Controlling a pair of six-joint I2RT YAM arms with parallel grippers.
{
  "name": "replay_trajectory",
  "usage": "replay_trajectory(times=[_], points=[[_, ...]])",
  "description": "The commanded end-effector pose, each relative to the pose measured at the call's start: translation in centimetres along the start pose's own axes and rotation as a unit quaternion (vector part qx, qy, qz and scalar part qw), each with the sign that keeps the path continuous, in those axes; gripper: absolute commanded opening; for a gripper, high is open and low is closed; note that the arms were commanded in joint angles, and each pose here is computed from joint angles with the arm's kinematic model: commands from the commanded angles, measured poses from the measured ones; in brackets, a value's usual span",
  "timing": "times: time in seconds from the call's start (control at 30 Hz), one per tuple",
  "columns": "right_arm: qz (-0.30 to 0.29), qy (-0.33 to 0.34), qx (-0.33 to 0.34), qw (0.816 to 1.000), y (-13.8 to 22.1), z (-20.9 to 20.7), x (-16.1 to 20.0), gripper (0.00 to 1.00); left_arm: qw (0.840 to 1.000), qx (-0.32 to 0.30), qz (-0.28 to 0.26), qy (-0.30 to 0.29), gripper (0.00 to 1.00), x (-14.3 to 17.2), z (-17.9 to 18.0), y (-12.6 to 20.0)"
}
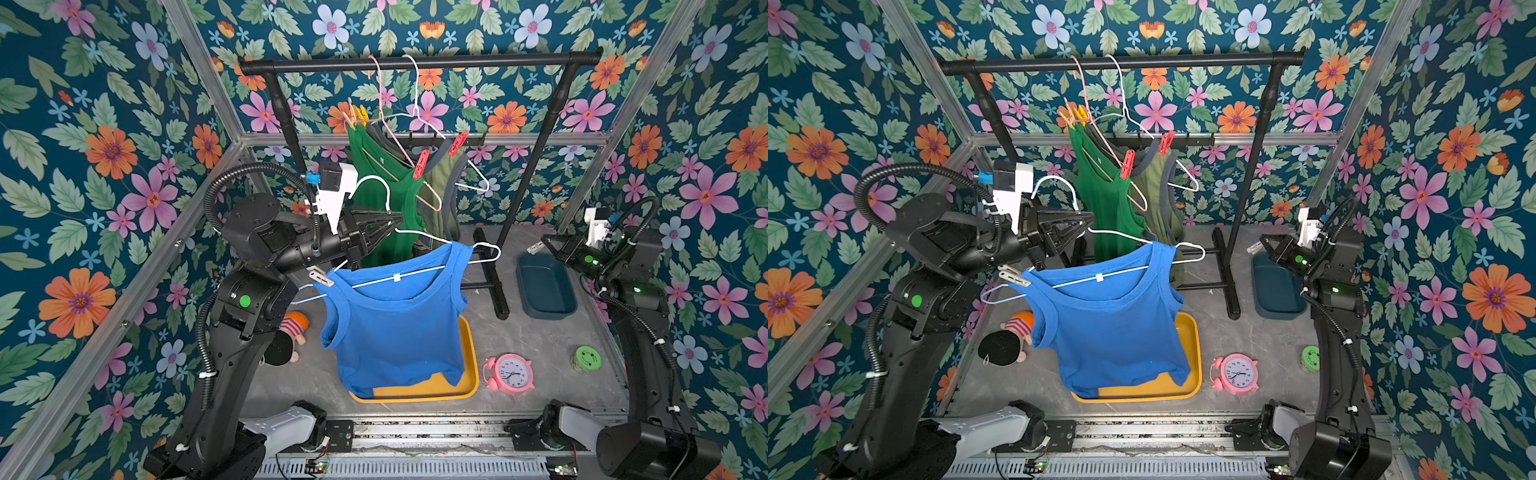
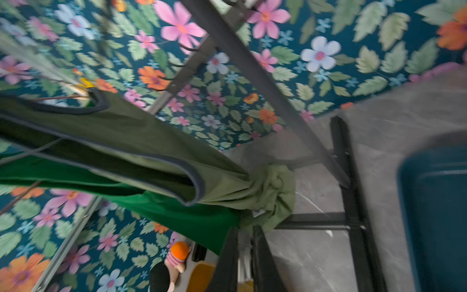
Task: Remove the clothespins securing tank tops to the hanger
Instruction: Place the clothespin in the storage box.
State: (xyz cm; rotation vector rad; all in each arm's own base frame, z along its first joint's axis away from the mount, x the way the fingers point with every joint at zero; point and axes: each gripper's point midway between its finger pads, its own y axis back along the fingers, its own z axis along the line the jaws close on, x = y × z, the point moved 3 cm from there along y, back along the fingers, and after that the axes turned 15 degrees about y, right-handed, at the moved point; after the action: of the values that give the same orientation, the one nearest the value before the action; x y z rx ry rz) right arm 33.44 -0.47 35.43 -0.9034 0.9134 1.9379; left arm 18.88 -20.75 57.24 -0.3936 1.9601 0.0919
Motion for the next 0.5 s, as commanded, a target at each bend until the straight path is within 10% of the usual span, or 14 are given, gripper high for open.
replay_trajectory(times=[0.0, 0.47], points=[[-0.001, -0.003, 0.105, 0.995, -0.2, -4.2, 1.4, 0.05, 1.0, 0.004, -0.02, -0.021, 0.0, -0.5, 0.0, -0.1], [0.115, -0.058, 0.293, 0.947, -2.8, -15.0, 9.0, 0.1, 0.999, 0.042, -0.018, -0.028, 0.0, 0.8, -1.0, 0.6]])
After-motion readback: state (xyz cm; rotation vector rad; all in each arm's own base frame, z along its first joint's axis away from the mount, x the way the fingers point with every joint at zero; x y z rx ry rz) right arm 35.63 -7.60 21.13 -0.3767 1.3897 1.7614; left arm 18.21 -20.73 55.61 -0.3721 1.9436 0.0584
